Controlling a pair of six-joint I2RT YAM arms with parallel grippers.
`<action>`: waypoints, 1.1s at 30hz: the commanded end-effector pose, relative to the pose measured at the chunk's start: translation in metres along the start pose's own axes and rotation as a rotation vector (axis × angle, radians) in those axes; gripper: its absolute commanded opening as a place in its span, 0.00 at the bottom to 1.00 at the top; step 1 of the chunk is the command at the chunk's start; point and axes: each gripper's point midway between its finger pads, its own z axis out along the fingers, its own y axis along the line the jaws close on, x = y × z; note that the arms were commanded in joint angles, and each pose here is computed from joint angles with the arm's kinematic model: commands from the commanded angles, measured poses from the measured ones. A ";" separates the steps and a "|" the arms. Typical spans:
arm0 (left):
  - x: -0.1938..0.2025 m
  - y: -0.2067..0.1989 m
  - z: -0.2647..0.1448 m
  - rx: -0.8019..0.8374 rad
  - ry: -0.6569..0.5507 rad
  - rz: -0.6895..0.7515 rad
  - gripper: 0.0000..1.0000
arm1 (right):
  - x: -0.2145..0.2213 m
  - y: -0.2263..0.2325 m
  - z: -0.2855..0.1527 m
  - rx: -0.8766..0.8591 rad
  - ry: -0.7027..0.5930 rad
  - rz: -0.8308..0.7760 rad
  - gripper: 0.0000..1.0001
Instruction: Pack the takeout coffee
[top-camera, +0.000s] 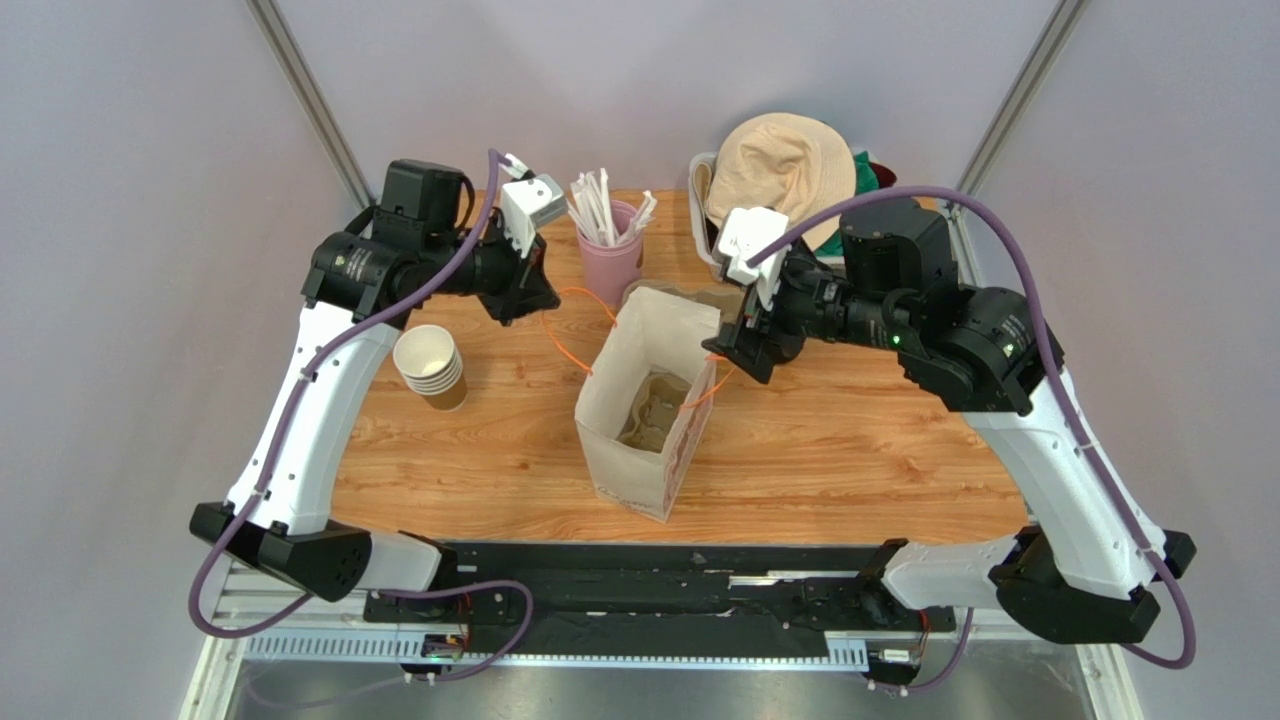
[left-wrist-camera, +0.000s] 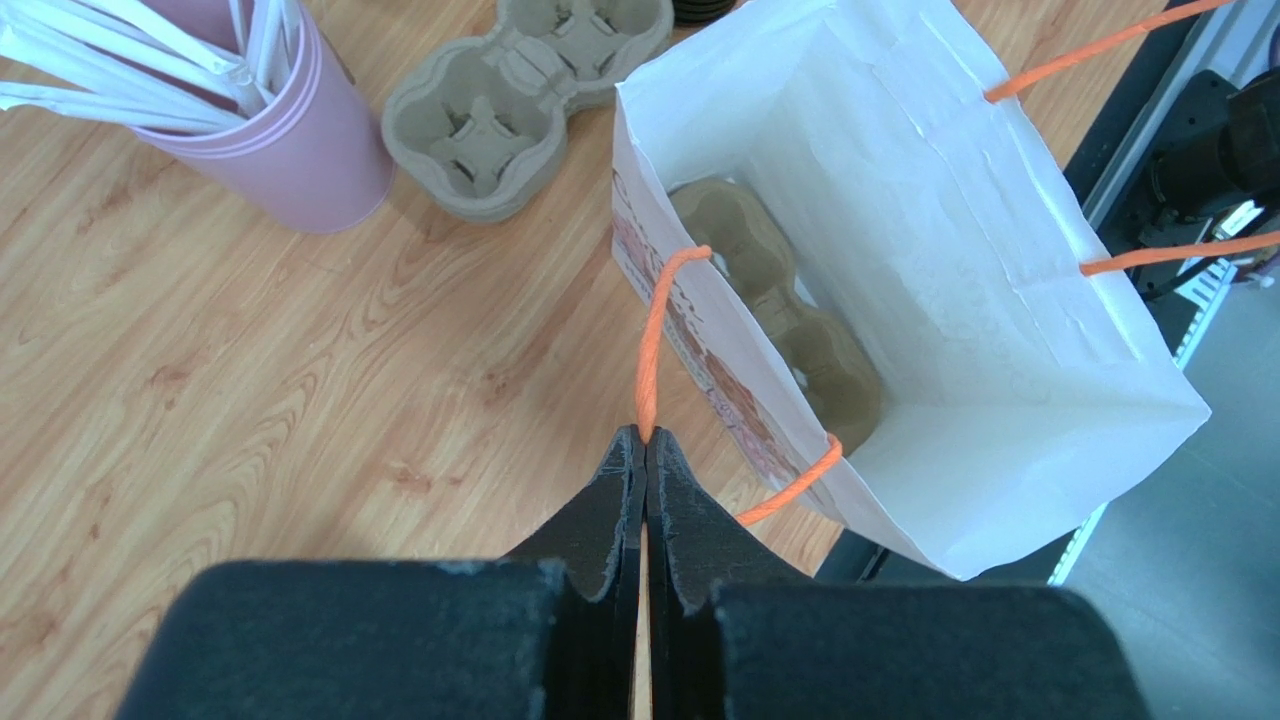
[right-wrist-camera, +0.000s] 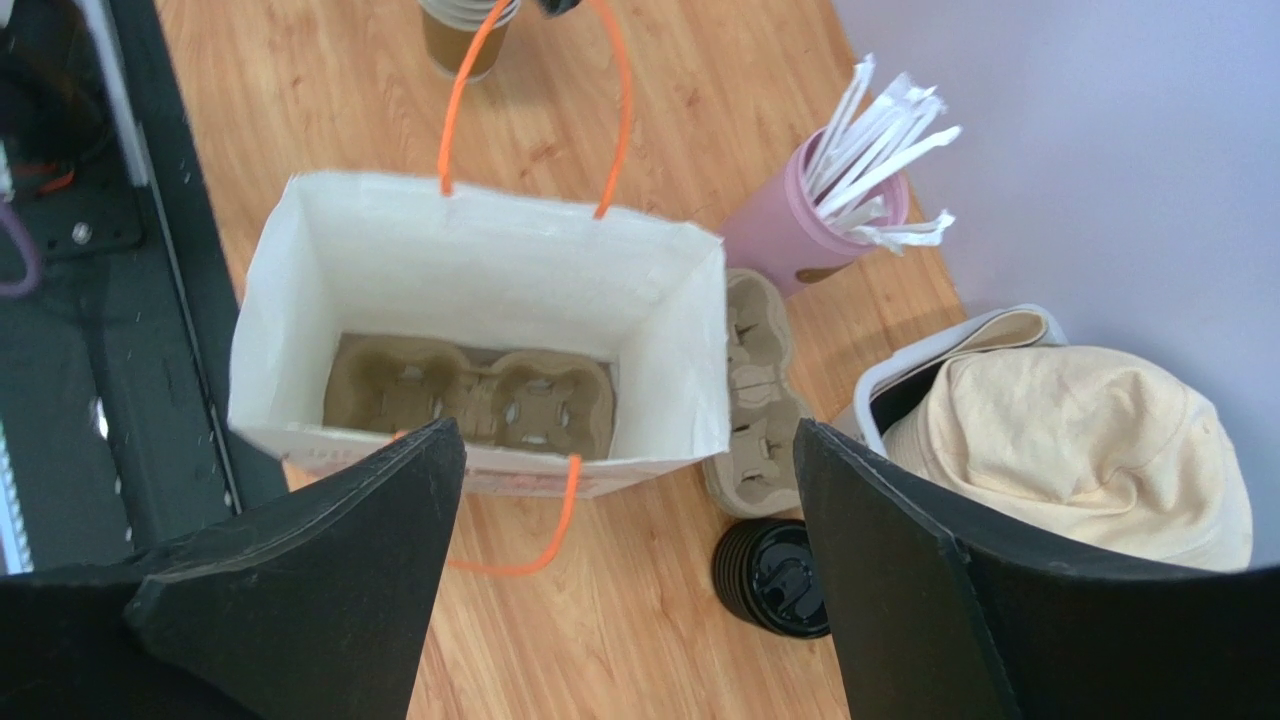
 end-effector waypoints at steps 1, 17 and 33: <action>-0.011 0.000 -0.003 0.006 -0.022 0.037 0.02 | 0.026 0.029 -0.009 -0.150 0.063 -0.098 0.85; -0.018 0.004 -0.001 -0.001 -0.005 0.041 0.02 | 0.072 0.062 0.008 -0.321 0.138 -0.148 0.40; -0.073 -0.005 -0.039 -0.049 -0.118 0.123 0.02 | -0.010 0.031 -0.013 -0.169 -0.074 -0.076 0.00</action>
